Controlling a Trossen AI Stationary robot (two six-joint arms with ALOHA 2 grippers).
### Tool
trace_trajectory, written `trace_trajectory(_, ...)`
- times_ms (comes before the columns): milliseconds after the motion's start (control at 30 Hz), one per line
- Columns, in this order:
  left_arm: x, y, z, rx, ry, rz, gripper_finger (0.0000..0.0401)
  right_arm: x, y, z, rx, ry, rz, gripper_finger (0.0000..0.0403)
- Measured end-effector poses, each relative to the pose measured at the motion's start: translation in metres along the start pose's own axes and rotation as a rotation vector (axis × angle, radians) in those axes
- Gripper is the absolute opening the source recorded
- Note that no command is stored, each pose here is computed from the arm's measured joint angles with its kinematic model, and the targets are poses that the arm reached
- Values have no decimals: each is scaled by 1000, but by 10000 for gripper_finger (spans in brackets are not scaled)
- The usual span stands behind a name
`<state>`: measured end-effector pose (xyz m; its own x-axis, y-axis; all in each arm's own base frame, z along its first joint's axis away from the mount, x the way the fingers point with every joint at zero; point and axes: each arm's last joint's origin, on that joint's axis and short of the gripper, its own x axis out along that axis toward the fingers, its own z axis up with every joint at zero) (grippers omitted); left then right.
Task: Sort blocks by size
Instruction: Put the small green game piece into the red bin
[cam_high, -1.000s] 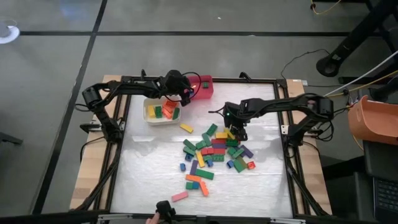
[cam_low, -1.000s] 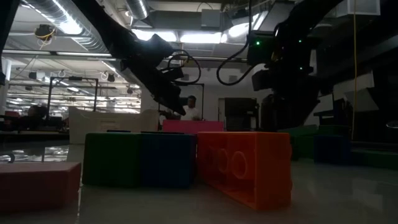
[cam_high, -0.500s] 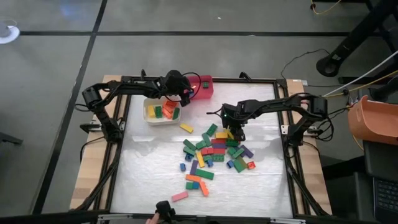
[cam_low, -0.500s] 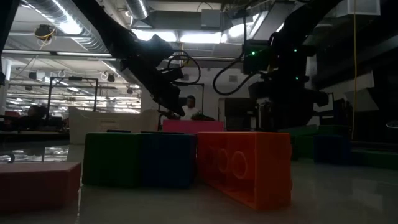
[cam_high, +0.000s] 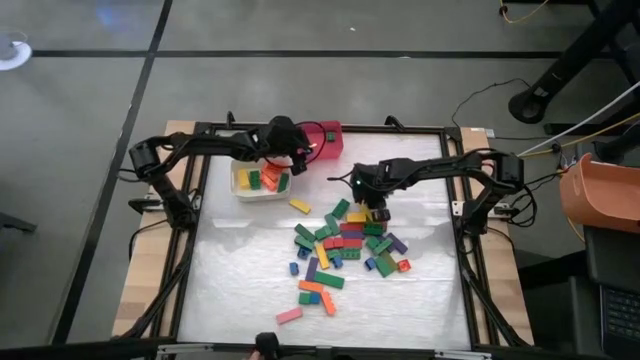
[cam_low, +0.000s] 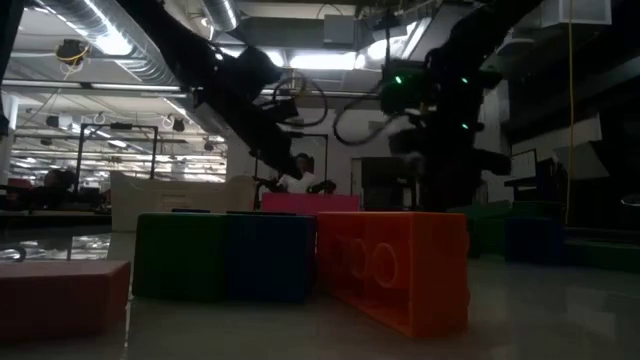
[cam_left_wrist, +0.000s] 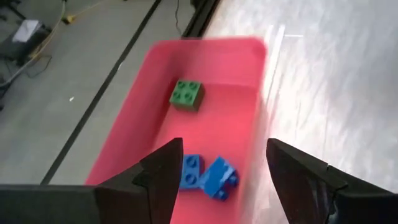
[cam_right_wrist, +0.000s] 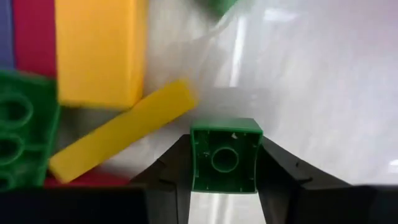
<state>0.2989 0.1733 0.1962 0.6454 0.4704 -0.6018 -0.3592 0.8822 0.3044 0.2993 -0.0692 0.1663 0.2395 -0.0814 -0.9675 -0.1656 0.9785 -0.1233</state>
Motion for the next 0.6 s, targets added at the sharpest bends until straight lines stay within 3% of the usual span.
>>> trace_trajectory(167, -24, -12, 14, 5, -33, -36, 217, -27, -20, 28, -125, -63, -210, 134)
trace_trajectory(333, -53, -31, 24, -7, -37, -98, 217, -49, -51, 50, -209, -240, -414, 153)
trace_trajectory(467, -73, -51, 26, -21, 2, -169, 217, -58, -79, 56, -248, -380, -562, 148)
trace_trajectory(600, -88, -75, 24, -6, 53, -248, 217, -53, -107, 55, -256, -478, -631, 147)
